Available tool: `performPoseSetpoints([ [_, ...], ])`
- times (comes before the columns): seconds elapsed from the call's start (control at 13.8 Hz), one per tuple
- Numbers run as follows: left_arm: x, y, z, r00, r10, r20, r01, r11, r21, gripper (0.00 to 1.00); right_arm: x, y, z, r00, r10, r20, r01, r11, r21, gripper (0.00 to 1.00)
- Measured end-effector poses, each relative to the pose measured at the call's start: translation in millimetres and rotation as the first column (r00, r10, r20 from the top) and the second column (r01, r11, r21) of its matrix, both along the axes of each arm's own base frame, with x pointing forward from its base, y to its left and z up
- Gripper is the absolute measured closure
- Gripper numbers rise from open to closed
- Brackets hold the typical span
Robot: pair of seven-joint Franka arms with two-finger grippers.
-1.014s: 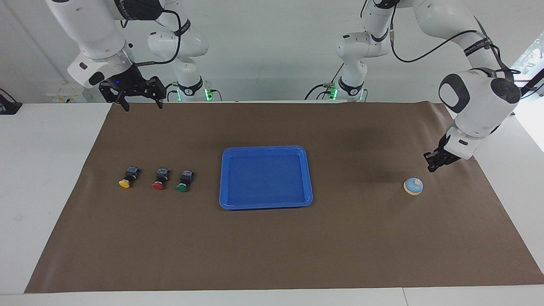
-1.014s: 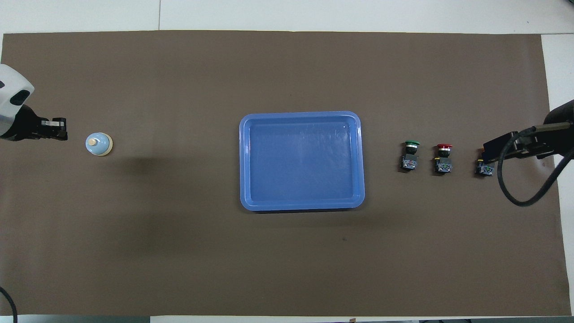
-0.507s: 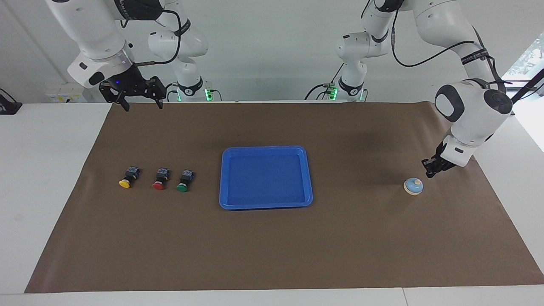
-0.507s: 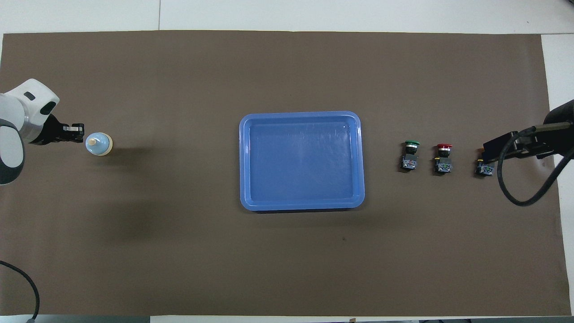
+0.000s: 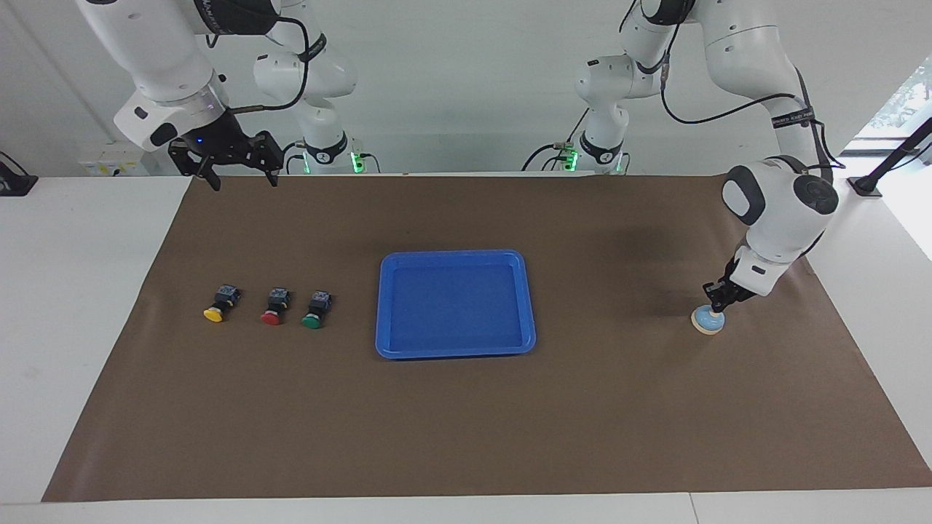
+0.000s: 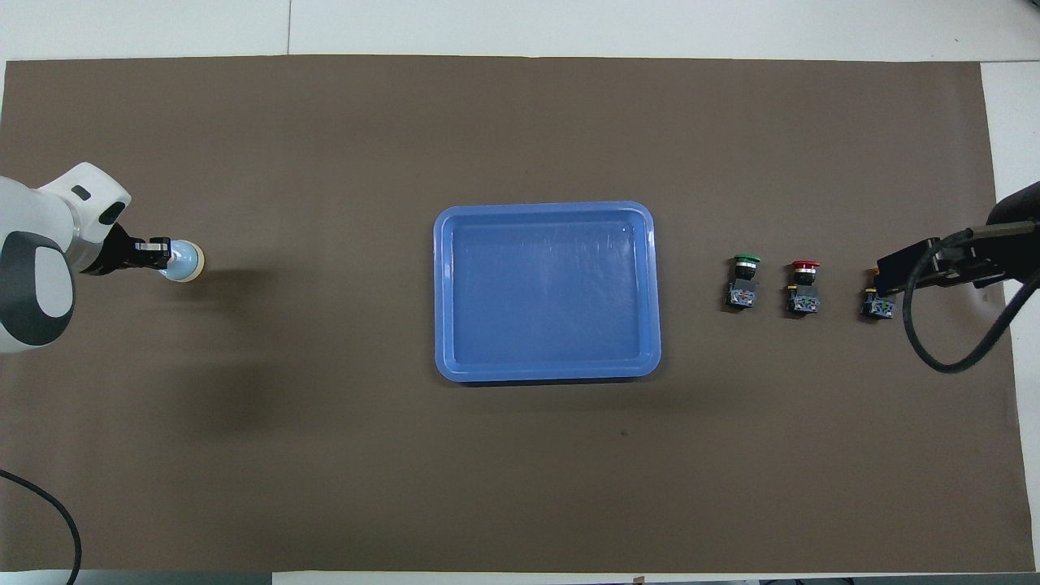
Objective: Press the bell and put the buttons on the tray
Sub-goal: 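Raise the left gripper off the bell while the right gripper reaches the buttons, then grasp the green-capped button with the right gripper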
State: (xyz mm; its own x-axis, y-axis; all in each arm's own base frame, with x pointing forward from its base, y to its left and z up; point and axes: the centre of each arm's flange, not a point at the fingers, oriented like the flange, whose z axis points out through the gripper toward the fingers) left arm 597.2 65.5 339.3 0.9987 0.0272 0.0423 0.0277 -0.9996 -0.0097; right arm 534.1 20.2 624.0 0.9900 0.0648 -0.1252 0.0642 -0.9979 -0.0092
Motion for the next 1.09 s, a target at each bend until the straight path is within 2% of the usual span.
performPoseSetpoints([
  [0.14, 5.4, -1.7, 20.1, 0.999, -0.005, -0.046, 0.005, 1.000, -0.006, 0.96, 0.0, 0.0, 0.0, 1.000, 0.000, 0.000, 0.000, 1.000, 0.000, 0.00],
  [0.22, 10.5, -3.8, 45.7, 0.997, -0.009, -0.078, 0.008, 1.000, -0.012, 0.95, 0.0, 0.0, 0.0, 1.000, 0.000, 0.000, 0.000, 1.000, 0.000, 0.00],
  [0.43, 11.7, -19.9, 146.9, 0.992, -0.036, -0.117, 0.034, 0.999, -0.022, 0.62, 0.0, -0.2, 0.0, 1.000, 0.000, 0.000, 0.000, 1.000, 0.000, 0.00],
  [0.58, -10.9, -30.6, 199.6, 0.990, -0.050, -0.128, 0.047, 0.999, -0.028, 0.39, -0.1, -0.5, -1.3, 1.000, -0.001, -0.003, 0.001, 1.000, 0.000, 0.00],
  [0.72, -43.4, -32.9, 236.8, 0.984, -0.053, -0.170, 0.048, 0.998, -0.037, 0.15, 0.2, -0.1, -6.6, 1.000, 0.000, -0.005, 0.000, 1.000, 0.000, 0.00],
  [0.8, -55.3, -33.1, 249.5, 0.983, -0.054, -0.178, 0.047, 0.998, -0.039, 0.02, 2.2, 1.3, -12.0, 1.000, 0.002, 0.014, -0.002, 1.000, 0.000, 0.00],
  [0.94, -65.2, -33.0, 259.1, 0.983, -0.053, -0.176, 0.047, 0.998, -0.041, 0.00, 4.6, 7.8, -35.4, 0.999, 0.003, 0.052, -0.003, 1.000, 0.000, 0.00],
  [1.09, -64.9, -33.1, 254.3, 0.981, -0.054, -0.186, 0.047, 0.998, -0.042, 0.00, 3.3, 24.2, -69.7, 0.997, -0.026, 0.066, 0.026, 1.000, -0.004, 0.00],
])
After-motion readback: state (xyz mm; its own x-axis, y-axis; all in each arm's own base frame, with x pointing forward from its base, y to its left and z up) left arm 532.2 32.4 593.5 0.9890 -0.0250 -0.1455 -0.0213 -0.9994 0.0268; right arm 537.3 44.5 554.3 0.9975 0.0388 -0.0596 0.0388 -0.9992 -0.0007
